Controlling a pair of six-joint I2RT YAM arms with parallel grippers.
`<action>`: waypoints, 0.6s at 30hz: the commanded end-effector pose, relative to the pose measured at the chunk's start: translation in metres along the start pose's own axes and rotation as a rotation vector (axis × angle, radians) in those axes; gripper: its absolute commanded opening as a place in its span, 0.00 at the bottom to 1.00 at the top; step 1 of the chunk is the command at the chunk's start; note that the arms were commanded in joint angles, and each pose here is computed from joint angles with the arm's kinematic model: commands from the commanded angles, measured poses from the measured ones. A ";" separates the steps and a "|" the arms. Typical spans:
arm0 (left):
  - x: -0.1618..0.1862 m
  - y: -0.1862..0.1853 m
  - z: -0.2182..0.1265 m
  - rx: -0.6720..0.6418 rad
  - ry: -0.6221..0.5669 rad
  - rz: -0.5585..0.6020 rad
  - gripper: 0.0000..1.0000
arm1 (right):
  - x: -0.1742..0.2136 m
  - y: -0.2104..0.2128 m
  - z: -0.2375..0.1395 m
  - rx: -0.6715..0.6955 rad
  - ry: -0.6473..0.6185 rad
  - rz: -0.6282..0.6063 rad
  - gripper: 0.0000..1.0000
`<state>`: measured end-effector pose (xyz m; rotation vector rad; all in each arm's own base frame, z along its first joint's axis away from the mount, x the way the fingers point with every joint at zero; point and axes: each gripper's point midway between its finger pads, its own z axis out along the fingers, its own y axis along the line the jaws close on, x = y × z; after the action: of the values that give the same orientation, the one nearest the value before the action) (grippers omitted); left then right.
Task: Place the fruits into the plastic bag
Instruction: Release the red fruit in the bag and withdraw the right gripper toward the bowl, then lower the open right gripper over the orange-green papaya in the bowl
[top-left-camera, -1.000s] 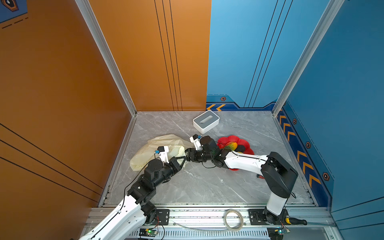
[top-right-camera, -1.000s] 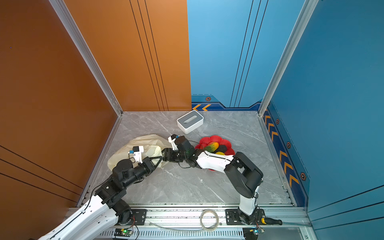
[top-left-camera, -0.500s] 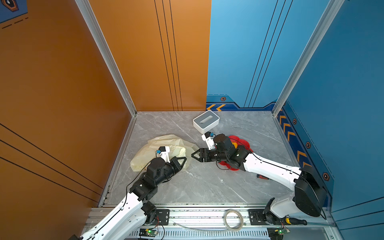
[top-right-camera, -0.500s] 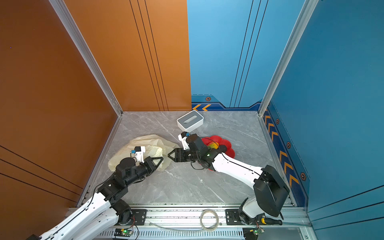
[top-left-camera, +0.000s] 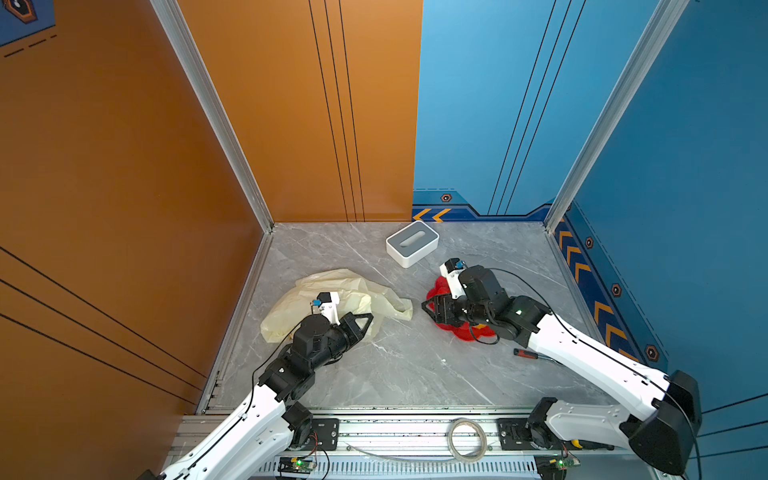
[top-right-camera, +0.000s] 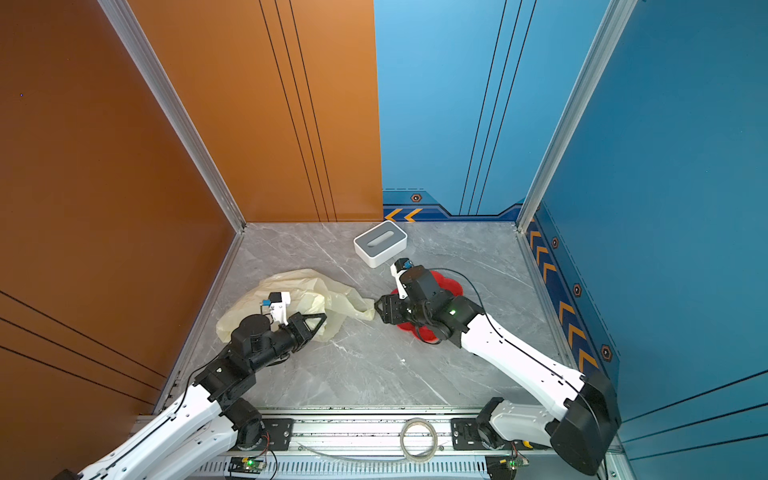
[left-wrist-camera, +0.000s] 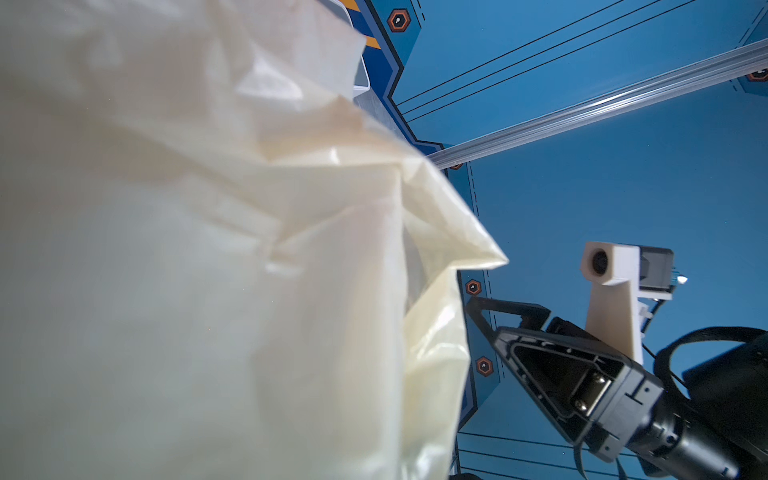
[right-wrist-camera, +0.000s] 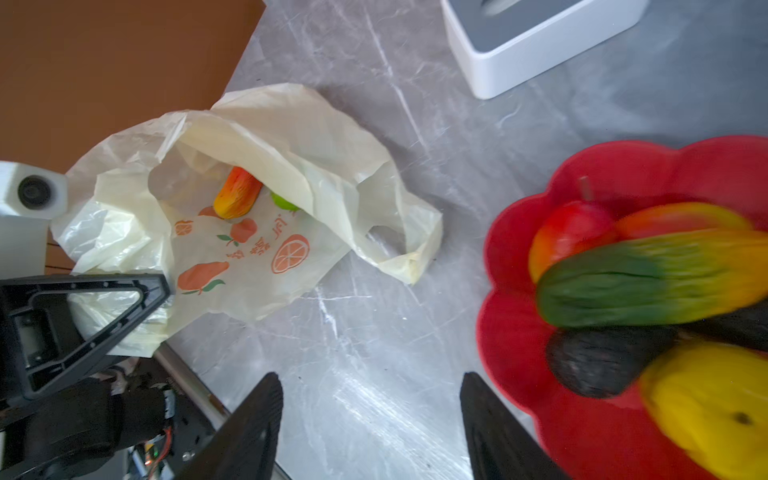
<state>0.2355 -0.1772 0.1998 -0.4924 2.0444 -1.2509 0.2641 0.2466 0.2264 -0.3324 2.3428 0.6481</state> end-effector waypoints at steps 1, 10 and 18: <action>-0.005 -0.007 -0.003 0.006 -0.003 0.030 0.00 | -0.016 -0.029 -0.040 0.157 -0.057 -0.083 1.00; -0.008 -0.009 -0.006 0.000 -0.013 0.036 0.00 | -0.057 -0.054 -0.110 0.183 -0.257 -0.012 1.00; -0.007 -0.007 -0.009 -0.012 -0.013 0.039 0.00 | -0.068 -0.064 -0.128 0.088 -0.276 0.236 1.00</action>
<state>0.2326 -0.1740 0.2016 -0.4830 2.0602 -1.2287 0.2760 0.1193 0.3301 0.0290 2.0970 0.5196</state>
